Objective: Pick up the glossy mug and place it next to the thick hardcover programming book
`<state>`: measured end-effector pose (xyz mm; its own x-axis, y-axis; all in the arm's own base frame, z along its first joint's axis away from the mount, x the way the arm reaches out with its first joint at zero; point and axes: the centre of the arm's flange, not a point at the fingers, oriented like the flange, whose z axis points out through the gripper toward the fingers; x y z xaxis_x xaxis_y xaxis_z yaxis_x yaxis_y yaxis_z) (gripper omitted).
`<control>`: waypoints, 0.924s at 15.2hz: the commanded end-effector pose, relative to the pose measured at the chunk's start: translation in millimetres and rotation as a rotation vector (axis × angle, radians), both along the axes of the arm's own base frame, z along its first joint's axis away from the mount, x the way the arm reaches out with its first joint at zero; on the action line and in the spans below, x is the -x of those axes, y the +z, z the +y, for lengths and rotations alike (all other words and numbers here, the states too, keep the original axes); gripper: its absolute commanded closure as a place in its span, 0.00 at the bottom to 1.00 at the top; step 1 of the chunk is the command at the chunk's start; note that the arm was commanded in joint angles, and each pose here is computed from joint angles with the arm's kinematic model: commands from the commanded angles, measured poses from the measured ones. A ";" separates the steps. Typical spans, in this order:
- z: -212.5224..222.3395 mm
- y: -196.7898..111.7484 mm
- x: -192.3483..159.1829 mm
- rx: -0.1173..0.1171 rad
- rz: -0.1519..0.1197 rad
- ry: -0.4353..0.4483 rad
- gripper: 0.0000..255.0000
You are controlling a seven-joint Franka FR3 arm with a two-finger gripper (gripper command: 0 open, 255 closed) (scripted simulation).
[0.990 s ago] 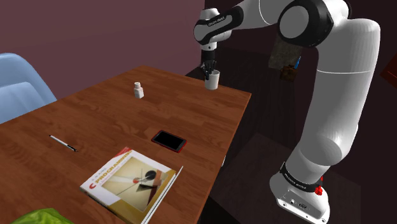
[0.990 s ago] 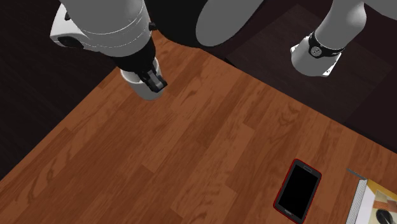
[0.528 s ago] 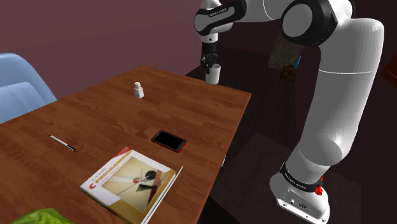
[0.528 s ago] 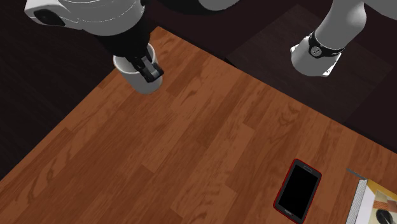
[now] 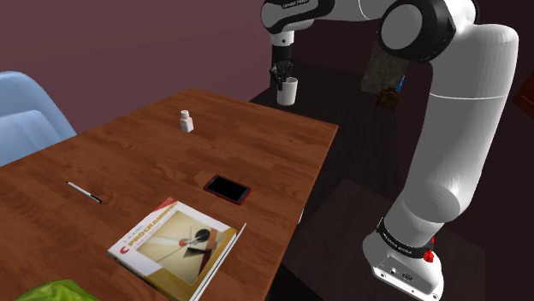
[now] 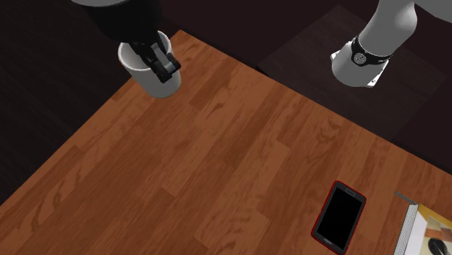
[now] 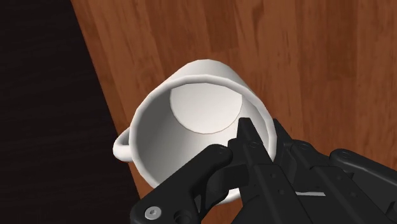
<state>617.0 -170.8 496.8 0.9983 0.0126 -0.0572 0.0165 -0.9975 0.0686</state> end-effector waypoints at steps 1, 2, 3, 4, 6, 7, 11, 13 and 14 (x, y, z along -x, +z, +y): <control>-0.9 12.5 1.3 0.000 0.000 0.000 1.00; -0.9 17.7 1.3 0.000 0.000 0.000 1.00; -0.9 23.0 1.3 0.000 0.000 0.000 1.00; -0.9 28.3 1.3 0.000 0.000 0.000 1.00; -0.9 37.7 1.3 0.000 0.000 0.000 1.00; 9.8 37.7 9.0 0.000 0.000 0.000 1.00; 52.5 37.9 40.1 0.000 0.000 0.000 1.00; 73.8 38.0 55.7 0.000 0.000 0.000 1.00; 84.5 38.1 63.5 0.000 0.000 0.000 1.00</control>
